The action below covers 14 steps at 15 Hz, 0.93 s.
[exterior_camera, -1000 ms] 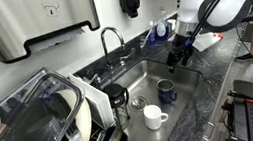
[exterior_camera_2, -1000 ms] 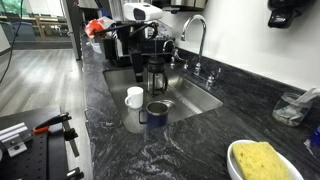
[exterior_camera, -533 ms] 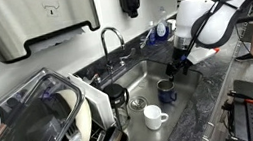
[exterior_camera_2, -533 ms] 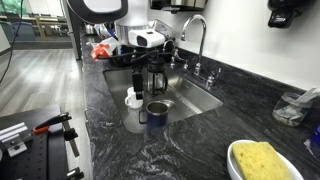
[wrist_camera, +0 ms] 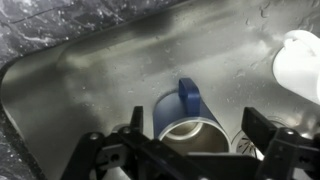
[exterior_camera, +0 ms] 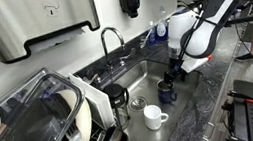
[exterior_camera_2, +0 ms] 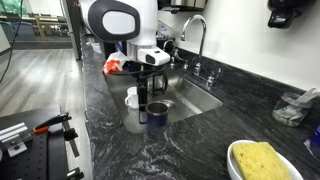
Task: Remove the cup from the sink and put it on the sink counter
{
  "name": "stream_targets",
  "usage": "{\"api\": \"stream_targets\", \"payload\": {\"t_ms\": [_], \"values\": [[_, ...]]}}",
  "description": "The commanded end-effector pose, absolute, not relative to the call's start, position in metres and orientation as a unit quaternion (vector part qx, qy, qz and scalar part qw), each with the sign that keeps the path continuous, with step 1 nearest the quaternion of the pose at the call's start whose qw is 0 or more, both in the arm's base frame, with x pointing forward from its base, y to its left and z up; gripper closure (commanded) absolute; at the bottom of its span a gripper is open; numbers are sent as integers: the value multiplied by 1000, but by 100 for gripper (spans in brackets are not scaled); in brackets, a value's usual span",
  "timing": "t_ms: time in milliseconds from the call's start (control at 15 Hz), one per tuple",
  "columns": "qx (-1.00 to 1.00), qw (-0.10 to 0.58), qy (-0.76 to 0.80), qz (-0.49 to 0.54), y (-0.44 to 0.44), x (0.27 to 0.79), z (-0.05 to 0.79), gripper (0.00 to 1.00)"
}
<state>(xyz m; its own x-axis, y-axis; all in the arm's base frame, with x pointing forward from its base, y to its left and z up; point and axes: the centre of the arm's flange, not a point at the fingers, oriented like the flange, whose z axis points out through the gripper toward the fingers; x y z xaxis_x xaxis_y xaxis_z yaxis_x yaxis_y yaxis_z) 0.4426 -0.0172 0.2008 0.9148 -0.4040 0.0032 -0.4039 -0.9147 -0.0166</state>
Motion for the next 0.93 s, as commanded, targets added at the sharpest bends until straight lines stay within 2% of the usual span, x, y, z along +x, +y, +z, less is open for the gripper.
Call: {"api": "stream_targets", "payload": {"t_ms": [0, 600, 667, 733, 867], "values": [[-982, 9, 186, 10, -18, 453, 179, 0], [-984, 0, 179, 6, -12, 445, 154, 0], [-984, -1, 180, 4, -14, 445, 152, 25], [-984, 0, 180, 3, -15, 445, 151, 26], [-983, -2, 183, 2, -17, 444, 147, 41]]}}
